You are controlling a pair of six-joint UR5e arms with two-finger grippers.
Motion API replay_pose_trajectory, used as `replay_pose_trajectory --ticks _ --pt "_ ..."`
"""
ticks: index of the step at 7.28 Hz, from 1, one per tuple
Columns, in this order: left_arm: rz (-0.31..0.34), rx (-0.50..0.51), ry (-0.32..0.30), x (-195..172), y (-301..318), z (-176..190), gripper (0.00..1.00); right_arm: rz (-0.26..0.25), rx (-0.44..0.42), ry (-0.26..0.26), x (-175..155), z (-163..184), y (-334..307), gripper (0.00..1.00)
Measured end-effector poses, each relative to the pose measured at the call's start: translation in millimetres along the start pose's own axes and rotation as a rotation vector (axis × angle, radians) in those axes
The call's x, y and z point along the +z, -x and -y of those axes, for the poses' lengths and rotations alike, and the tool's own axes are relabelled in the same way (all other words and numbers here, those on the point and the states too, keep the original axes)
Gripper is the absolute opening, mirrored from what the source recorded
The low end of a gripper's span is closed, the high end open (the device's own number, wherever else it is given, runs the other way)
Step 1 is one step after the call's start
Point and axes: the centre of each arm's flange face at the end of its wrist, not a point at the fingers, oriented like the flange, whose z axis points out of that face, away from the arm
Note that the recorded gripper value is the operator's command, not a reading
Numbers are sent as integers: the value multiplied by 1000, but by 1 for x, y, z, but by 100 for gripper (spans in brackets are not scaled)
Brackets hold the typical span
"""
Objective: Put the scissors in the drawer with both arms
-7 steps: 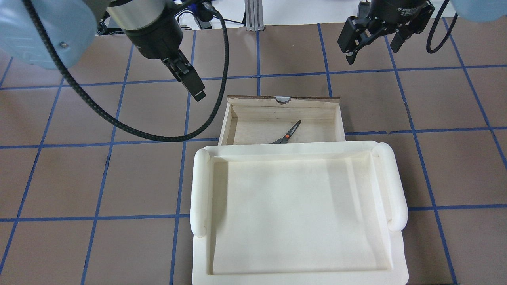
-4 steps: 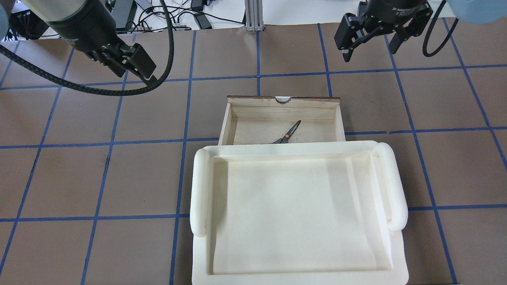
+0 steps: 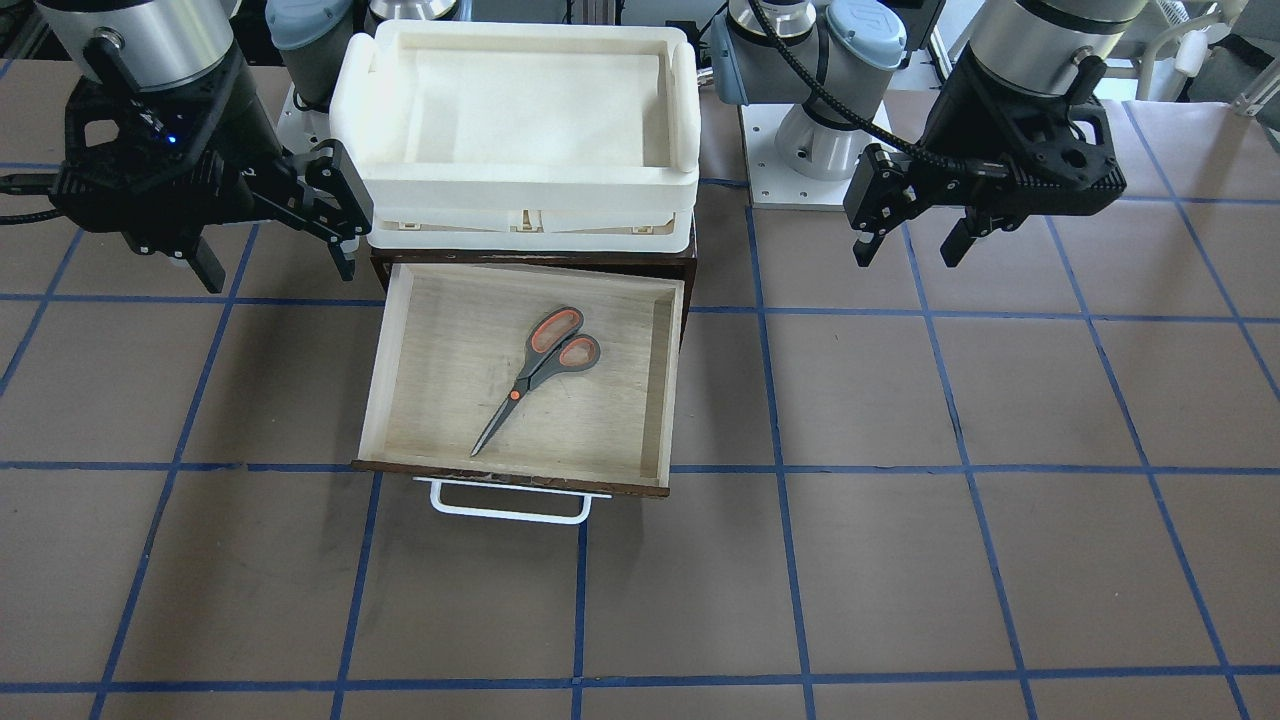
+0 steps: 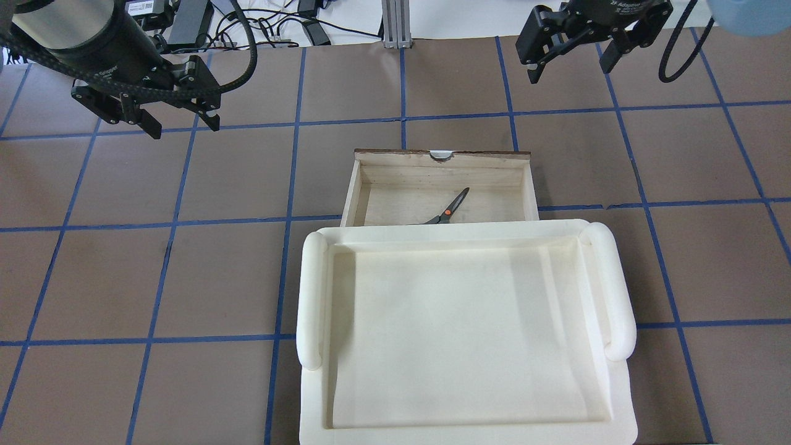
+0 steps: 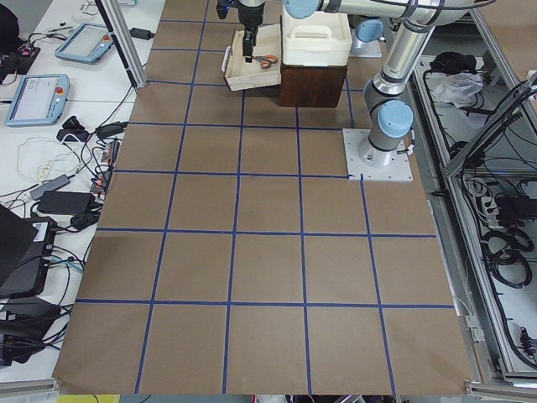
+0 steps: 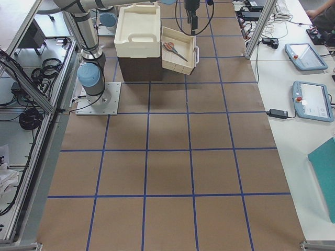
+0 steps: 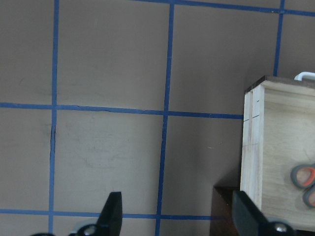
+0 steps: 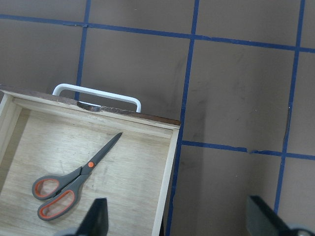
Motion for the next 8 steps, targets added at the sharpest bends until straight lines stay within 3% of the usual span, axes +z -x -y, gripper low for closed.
replay_pose_trajectory --ticks 2,5,8 --pt "1 -81 0 4 -2 2 82 -1 5 15 2 -2 -1 100" --pt "1 -90 5 7 -2 4 82 19 98 40 6 -3 -1 100" --pt "1 -89 9 10 -2 5 82 28 110 43 7 -4 -1 100"
